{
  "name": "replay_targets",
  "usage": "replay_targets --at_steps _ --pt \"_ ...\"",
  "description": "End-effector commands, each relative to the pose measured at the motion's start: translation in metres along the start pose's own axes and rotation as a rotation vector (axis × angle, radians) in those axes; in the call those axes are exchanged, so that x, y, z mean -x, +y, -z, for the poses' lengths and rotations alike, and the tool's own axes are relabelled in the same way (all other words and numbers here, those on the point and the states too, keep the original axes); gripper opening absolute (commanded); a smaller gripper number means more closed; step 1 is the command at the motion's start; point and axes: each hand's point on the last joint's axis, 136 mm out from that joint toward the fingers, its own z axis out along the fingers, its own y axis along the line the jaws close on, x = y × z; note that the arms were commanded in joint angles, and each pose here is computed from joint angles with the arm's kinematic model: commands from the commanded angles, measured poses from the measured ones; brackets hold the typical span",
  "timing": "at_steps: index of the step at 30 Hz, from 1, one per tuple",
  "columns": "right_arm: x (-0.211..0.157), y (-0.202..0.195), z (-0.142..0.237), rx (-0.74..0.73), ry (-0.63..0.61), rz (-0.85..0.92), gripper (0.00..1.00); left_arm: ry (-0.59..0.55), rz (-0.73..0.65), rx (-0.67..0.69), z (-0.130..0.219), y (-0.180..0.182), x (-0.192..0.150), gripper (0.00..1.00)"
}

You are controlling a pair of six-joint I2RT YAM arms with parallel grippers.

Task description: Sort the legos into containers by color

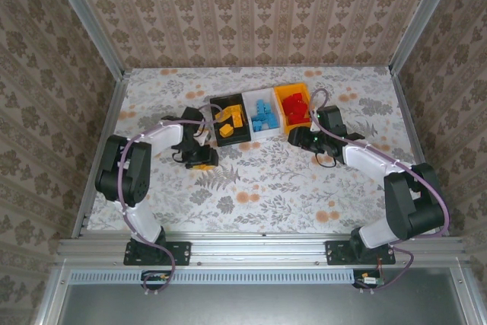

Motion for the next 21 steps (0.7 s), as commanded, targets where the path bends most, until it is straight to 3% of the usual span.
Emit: replay_targets --at_steps 1,13,17,21 --pt "-0.004 0.004 0.005 0.018 -0.004 -0.009 0.51 -0.032 -0.015 -0.101 0.001 -0.021 0.007 0.55" --pt "-0.009 0.003 0.007 0.010 0.002 -0.012 0.51 -0.079 -0.027 -0.162 0.017 -0.033 0.008 0.47" --pt "-0.009 0.004 0.007 0.014 0.000 -0.014 0.51 -0.032 -0.023 -0.152 0.008 -0.029 0.003 0.61" --pt "-0.010 0.004 0.008 0.013 -0.002 -0.014 0.51 -0.012 -0.017 -0.122 0.000 -0.022 -0.001 0.62"
